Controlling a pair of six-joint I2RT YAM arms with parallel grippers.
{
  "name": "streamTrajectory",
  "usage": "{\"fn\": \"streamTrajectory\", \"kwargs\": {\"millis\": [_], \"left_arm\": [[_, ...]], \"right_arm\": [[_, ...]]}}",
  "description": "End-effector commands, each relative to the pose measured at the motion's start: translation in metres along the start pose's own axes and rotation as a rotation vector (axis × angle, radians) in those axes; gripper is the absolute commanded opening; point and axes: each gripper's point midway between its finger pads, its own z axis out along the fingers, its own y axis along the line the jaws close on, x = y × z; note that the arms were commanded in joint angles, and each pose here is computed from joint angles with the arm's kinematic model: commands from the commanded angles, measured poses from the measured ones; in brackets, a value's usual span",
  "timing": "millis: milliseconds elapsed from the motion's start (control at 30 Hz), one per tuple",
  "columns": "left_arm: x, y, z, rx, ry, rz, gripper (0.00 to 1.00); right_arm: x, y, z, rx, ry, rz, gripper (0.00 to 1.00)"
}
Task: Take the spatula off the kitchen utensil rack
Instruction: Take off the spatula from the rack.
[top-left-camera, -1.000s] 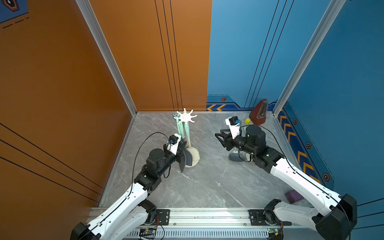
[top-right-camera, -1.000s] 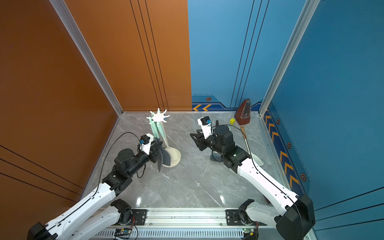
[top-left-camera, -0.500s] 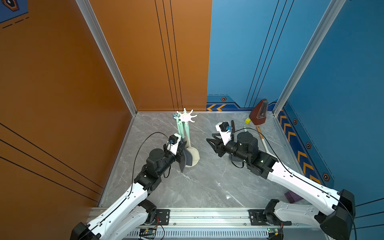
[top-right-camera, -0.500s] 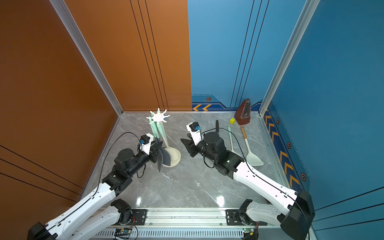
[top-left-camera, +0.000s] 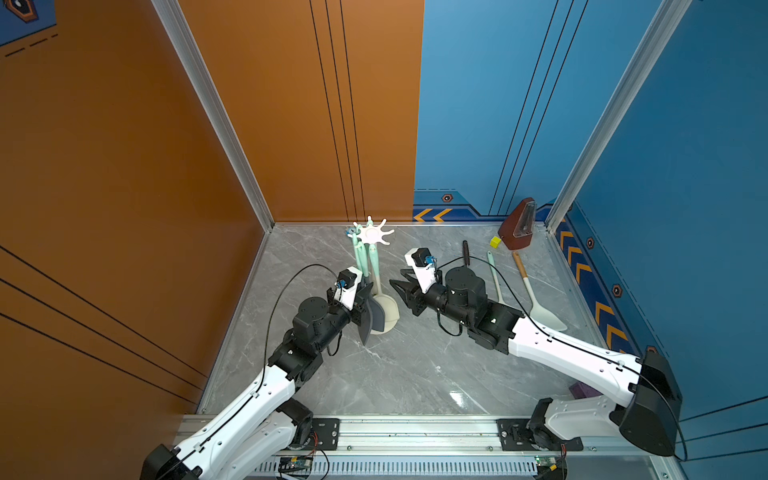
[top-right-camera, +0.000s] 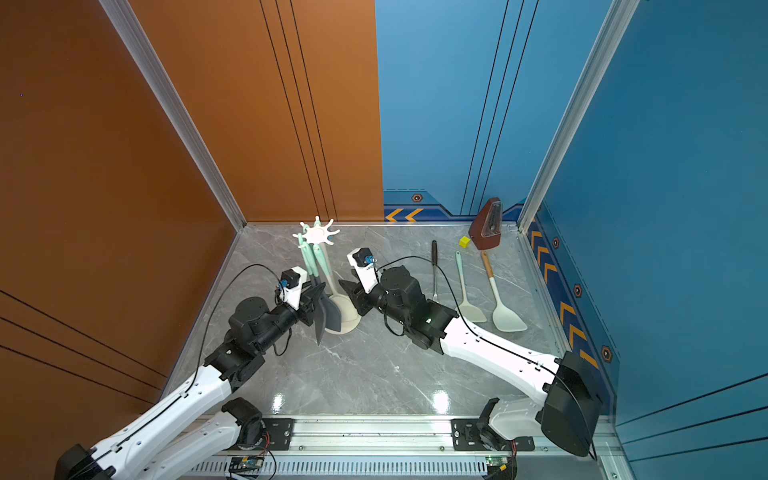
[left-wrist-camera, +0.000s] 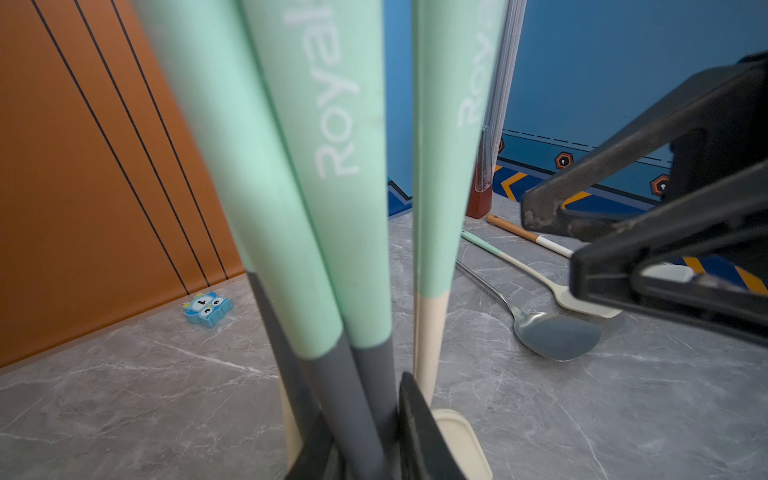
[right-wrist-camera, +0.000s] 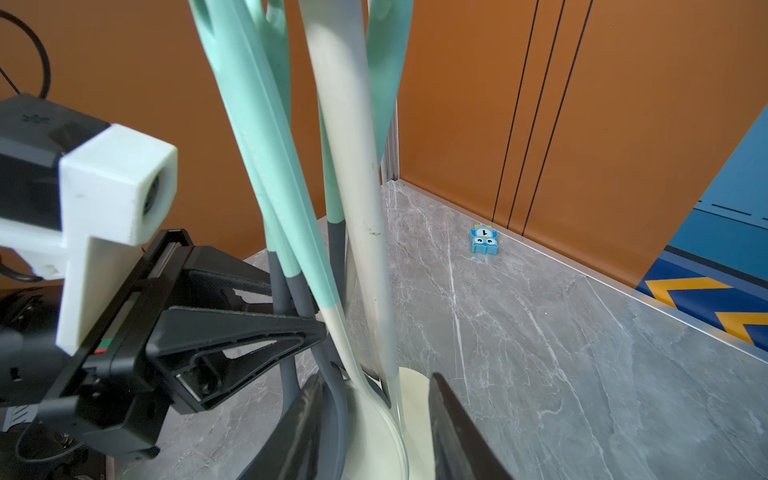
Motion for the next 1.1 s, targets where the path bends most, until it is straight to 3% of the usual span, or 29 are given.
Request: {"fn": "streamTrajectory", "kwargs": {"millis": [0,1067], "left_arm": [[0.03,-0.003,-0.001,0.006,0.095,0.003,0.23],[0.028,-0.003,-0.002,0.005,0.088,0.012,0.24]], "right_arm": [[-0.03,0.002,0.003,0.01,-0.082,-0.023,0.42],[-0.039,0.03,0.03,-0.079,-0.089,-0.045,0.39]]}}
